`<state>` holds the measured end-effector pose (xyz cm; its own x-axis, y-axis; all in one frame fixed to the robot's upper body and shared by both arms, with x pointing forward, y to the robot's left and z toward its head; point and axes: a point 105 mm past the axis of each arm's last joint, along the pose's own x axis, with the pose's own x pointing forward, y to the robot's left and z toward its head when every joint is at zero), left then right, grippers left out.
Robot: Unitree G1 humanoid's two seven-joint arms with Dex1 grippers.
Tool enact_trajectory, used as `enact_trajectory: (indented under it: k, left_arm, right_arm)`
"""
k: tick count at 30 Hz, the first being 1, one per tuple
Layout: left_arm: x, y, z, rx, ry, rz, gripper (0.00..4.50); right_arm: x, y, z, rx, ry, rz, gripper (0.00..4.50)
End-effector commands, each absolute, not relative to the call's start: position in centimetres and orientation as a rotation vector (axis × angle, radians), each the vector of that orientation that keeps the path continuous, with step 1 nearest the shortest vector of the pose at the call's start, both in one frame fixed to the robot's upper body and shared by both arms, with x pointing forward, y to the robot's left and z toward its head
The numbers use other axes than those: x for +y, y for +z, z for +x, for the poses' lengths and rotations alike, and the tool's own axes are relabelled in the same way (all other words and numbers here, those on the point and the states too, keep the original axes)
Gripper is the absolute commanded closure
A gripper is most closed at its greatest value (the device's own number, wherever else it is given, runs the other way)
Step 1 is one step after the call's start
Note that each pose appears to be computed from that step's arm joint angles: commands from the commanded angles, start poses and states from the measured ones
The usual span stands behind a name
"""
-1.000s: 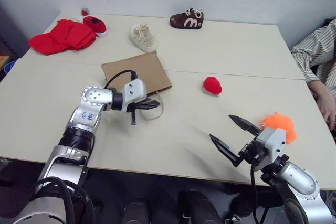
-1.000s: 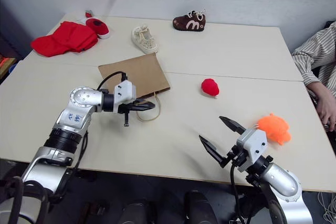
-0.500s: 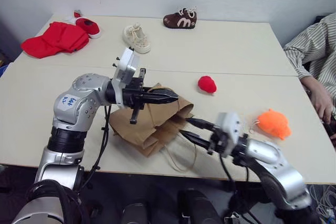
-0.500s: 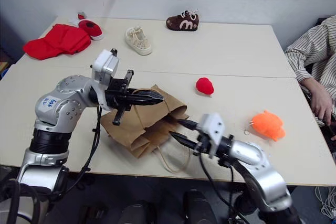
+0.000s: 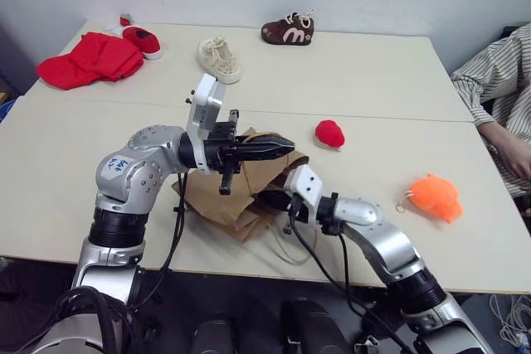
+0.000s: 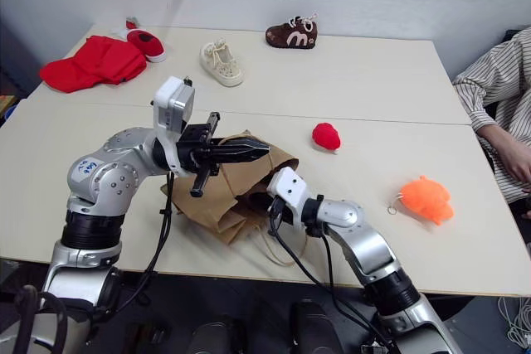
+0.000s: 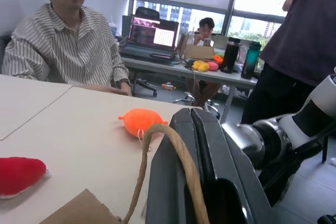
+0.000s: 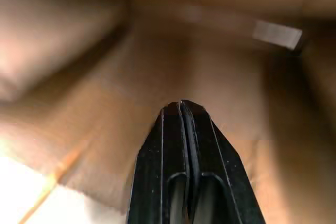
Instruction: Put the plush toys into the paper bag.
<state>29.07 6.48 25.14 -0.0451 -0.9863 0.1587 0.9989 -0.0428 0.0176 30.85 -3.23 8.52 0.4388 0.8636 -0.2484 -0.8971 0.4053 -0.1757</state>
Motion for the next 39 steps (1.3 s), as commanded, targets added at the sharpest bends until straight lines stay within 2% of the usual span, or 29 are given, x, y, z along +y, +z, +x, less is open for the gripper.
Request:
enact_trajectory:
  k: [1, 5, 12, 15, 18, 22, 25, 29, 32, 35, 39]
  left_arm:
    - [7.7, 28.4, 29.6, -0.261, -1.564, -0.186, 4.5]
    - [9.1, 30.2, 30.4, -0.335, -1.498, -0.326, 4.5]
    - [9.8, 30.4, 31.3, -0.348, -1.43, -0.454, 4.5]
    - [7.9, 27.9, 30.4, -0.249, -1.482, -0.353, 4.5]
    - [6.7, 26.4, 29.9, -0.213, -1.514, -0.333, 4.5]
    - [6.2, 25.8, 30.2, -0.215, -1.506, -0.349, 4.5]
    - [6.1, 25.7, 30.4, -0.226, -1.495, -0.338, 4.5]
    - [6.3, 25.7, 30.5, -0.225, -1.509, -0.341, 4.5]
    - [6.4, 25.7, 30.5, -0.221, -1.519, -0.339, 4.5]
    - [6.3, 25.5, 30.6, -0.213, -1.53, -0.33, 4.5]
    - [6.2, 25.4, 30.5, -0.209, -1.537, -0.318, 4.5]
  right_arm:
    - [-3.8, 7.4, 31.0, 0.142, 1.113, -0.35, 4.45]
    - [-4.6, 7.3, 30.8, 0.143, 1.101, -0.345, 4.45]
    - [-5.3, 7.2, 30.7, 0.144, 1.087, -0.335, 4.45]
    - [-4.7, 10.9, 30.9, -0.039, 1.067, -0.22, 4.45]
    - [-4.8, 12.5, 29.4, -0.073, 1.144, -0.162, 3.82]
    - [-7.2, 15.9, 27.1, -0.193, 1.163, -0.103, 2.51]
    - [-11.0, 17.6, 25.7, -0.225, 1.059, -0.063, 1.48]
    - [-18.3, 18.9, 24.0, -0.226, 0.761, -0.095, 0.14]
    - [-24.0, 17.8, 22.3, -0.173, 0.526, -0.2, 0.06]
    - [-29.8, 14.9, 18.7, -0.078, 0.271, -0.276, 0.06]
    - [-31.8, 12.1, 15.9, 0.012, 0.155, -0.292, 0.06]
